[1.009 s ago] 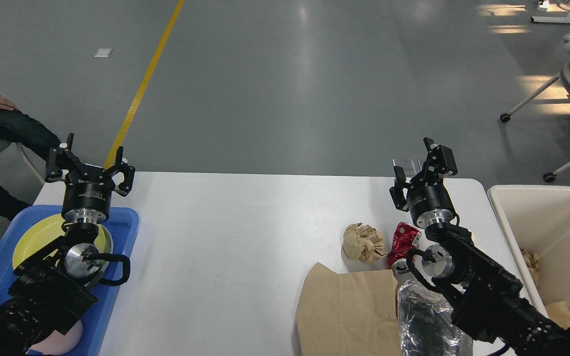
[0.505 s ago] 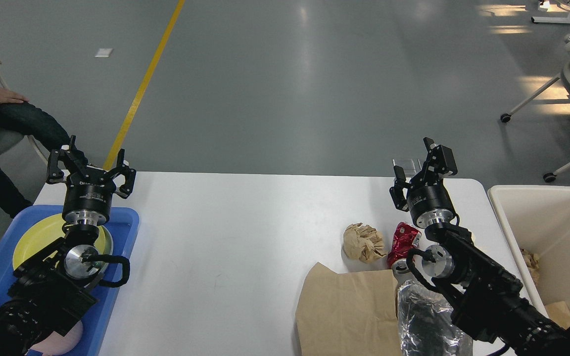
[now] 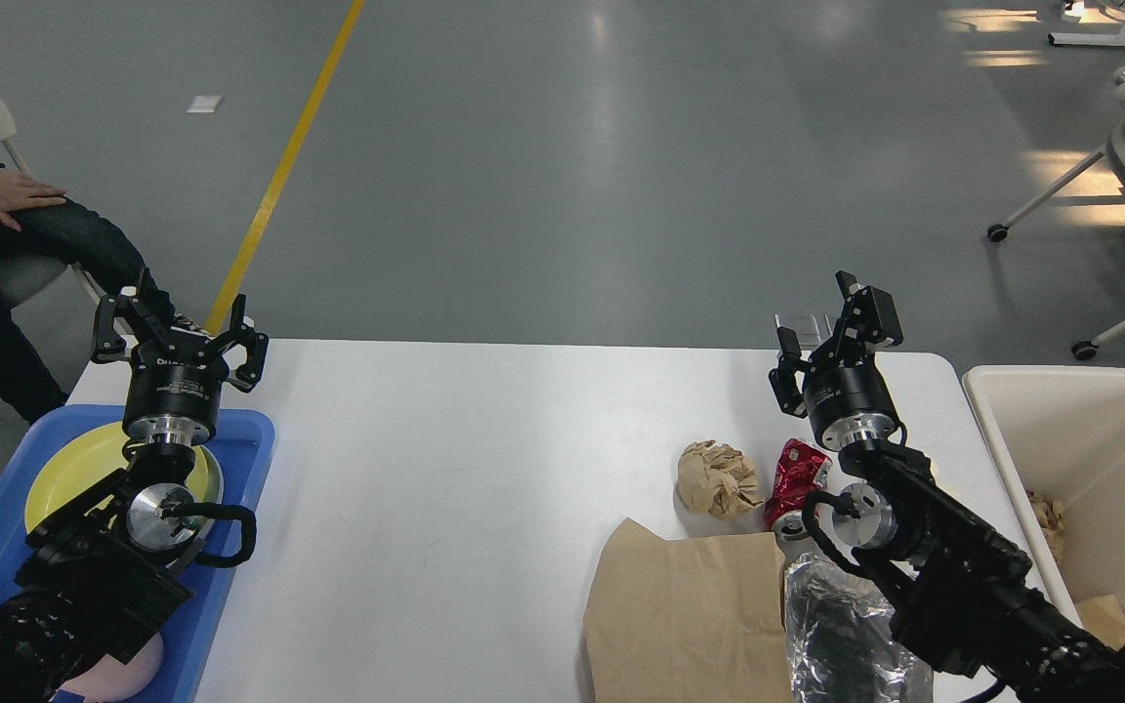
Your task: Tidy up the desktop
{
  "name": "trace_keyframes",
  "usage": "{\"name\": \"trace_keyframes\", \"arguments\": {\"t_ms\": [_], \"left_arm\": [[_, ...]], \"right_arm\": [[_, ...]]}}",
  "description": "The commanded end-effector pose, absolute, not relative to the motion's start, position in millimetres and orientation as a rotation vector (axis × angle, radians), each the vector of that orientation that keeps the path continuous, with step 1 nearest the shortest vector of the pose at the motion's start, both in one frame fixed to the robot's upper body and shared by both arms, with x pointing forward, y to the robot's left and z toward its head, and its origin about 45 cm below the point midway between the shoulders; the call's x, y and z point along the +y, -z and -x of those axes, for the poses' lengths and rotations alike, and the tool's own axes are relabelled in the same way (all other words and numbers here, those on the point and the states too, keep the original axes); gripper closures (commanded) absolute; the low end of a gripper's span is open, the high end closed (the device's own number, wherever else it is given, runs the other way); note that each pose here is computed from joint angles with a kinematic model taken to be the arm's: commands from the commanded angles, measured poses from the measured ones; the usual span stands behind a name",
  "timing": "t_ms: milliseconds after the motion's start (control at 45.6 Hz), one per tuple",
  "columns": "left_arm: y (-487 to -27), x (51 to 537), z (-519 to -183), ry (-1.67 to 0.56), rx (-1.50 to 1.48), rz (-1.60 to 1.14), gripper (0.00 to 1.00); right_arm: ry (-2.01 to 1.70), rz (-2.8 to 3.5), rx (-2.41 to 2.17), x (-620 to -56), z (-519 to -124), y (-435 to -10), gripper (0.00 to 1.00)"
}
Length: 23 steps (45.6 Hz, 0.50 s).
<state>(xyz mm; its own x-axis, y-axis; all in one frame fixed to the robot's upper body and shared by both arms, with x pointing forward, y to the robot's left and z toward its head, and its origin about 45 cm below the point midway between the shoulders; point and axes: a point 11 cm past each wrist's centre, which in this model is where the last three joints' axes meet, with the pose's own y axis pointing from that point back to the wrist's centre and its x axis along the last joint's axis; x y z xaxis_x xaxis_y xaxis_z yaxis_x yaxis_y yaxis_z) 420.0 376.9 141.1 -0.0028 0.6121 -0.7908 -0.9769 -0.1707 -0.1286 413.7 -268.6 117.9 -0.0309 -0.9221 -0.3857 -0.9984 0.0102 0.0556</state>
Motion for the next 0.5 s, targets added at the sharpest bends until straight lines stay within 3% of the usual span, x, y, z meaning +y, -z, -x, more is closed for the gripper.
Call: {"name": "trace_keyframes", "arguments": {"t_ms": [0,483], "left_arm": [[-141.2,376.8,-420.1,-1.545,0.561,0.876,0.04],[-141.6,376.0,-420.4,-1.542,0.562,0.877,0.04]], "right_arm": [[-0.461,2.002,2.047,-268.9,-413.7,-117.6,0.0],[-0.463,2.002,2.046,-268.1,-413.6,-117.5,0.0]]}}
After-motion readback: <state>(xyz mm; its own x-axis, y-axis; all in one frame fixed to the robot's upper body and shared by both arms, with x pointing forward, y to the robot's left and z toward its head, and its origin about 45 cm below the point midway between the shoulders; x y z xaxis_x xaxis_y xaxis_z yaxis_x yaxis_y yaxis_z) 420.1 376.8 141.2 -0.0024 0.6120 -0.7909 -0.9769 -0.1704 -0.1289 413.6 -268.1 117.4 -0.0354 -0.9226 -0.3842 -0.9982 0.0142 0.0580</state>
